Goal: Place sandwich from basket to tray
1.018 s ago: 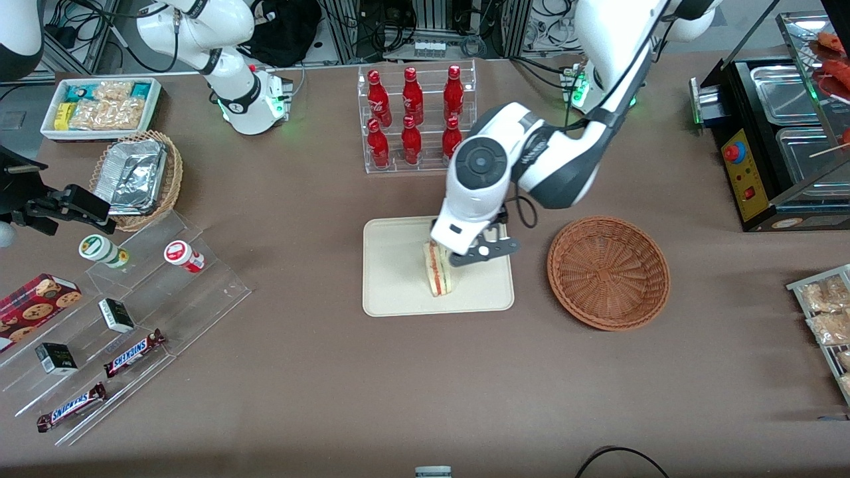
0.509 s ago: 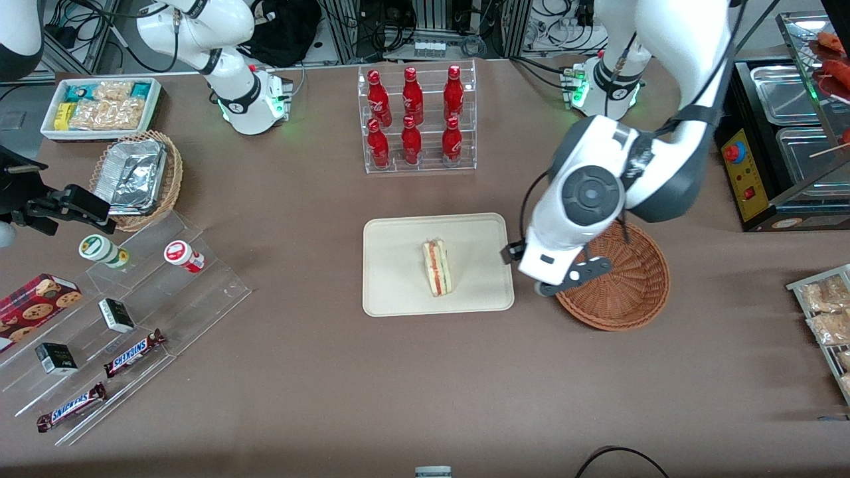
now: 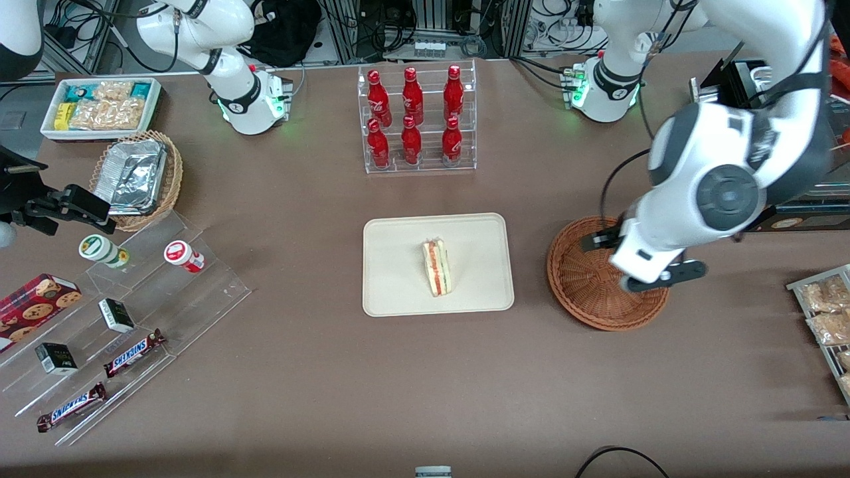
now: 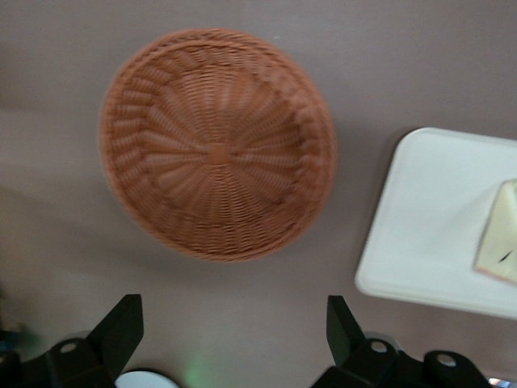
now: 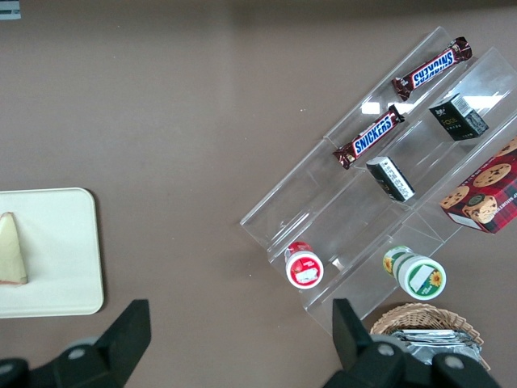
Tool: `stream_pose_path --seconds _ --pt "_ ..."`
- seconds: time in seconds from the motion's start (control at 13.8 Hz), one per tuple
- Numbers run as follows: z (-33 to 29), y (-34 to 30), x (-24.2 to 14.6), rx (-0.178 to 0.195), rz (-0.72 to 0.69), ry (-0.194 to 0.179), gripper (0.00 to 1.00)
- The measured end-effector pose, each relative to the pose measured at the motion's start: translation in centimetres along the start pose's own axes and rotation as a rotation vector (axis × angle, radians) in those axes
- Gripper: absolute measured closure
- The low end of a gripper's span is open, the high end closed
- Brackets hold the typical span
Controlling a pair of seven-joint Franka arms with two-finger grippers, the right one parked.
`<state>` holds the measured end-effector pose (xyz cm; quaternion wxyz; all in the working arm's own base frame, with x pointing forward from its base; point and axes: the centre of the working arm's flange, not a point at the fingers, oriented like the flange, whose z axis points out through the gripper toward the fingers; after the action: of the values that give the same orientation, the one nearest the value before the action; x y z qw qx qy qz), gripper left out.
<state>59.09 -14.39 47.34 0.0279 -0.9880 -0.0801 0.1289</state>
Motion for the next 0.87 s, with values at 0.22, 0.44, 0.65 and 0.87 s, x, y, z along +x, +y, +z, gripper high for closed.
stream_pose_path --seconds 0.22,0.44,0.65,0.87 --pt "-2.8 -5.4 -1.5 -0.001 0.074 -0.015 0.0" --pt "-5.7 -7.8 -4.1 0.002 0.106 0.011 0.0" --pt "-8.0 -11.0 -6.0 -0.002 0.13 0.034 0.0" --pt "-10.3 -14.3 -7.5 -0.013 0.16 0.082 0.0"
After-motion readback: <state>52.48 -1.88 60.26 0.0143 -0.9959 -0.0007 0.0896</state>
